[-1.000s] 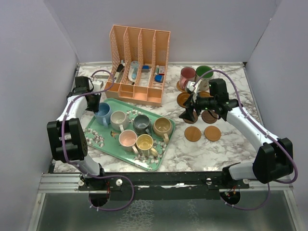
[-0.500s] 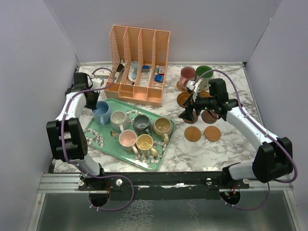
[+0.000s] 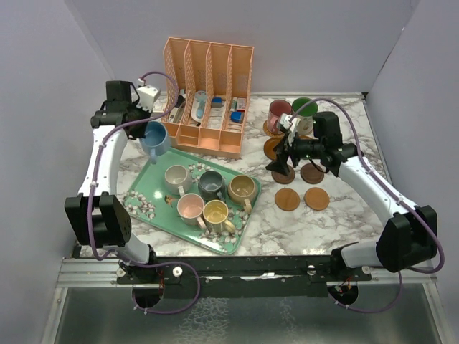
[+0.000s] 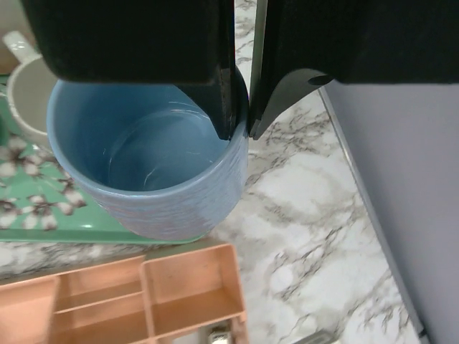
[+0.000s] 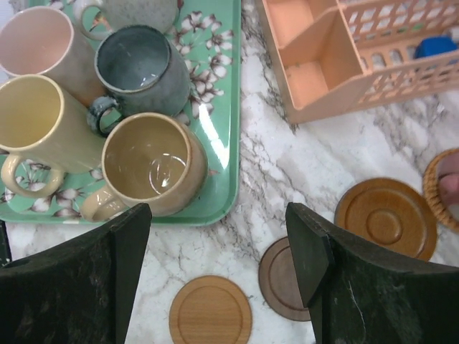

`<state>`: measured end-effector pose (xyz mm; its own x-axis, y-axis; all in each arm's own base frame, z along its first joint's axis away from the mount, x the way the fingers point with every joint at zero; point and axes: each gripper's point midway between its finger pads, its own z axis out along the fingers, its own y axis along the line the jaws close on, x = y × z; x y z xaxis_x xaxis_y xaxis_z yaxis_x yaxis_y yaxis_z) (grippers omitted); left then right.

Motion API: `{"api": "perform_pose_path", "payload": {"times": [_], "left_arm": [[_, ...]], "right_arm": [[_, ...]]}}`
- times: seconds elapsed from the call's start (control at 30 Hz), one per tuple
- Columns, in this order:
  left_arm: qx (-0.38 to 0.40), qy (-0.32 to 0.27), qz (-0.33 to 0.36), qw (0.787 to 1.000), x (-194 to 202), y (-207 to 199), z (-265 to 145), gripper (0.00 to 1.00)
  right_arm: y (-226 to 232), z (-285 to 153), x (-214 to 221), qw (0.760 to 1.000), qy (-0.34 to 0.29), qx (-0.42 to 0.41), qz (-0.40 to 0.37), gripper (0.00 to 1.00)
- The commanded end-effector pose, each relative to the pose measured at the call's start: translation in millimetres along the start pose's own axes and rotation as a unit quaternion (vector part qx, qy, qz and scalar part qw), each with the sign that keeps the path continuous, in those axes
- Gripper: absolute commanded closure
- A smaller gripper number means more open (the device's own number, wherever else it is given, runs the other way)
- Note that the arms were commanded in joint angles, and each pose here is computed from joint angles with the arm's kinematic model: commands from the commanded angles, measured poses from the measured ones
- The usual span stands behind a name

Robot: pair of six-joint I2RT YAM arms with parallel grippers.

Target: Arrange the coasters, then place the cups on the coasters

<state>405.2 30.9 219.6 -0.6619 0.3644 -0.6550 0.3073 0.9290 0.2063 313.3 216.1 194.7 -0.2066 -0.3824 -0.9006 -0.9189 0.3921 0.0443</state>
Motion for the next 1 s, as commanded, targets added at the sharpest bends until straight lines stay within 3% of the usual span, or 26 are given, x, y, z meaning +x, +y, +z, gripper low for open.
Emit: {"api": "perform_pose_path", "payload": {"times": [0.0,0.23,0.57,0.97], "left_arm": [[0.051,-0.093,0.032,0.994,-62,-41,-39,1.0],[0.158,-0.147,0.059,0.975,-119,-125,-51,1.0],[0.246,-0.145,0.119,0.951,-157,-228,-27,1.0],[0.315,-0.135,0.167,0.924,-166,-320,-18,1.0]], "right_arm": [[19,-14,-39,0.994,-0.039,-0.05,-0.094,0.23],[35,-24,-65,0.976,-0.068,-0.1,-0.182,0.23],[54,-40,-95,0.95,-0.095,-0.124,-0.269,0.25],[39,-37,-83,0.944,-0.025,-0.093,-0.316,0.29]]}}
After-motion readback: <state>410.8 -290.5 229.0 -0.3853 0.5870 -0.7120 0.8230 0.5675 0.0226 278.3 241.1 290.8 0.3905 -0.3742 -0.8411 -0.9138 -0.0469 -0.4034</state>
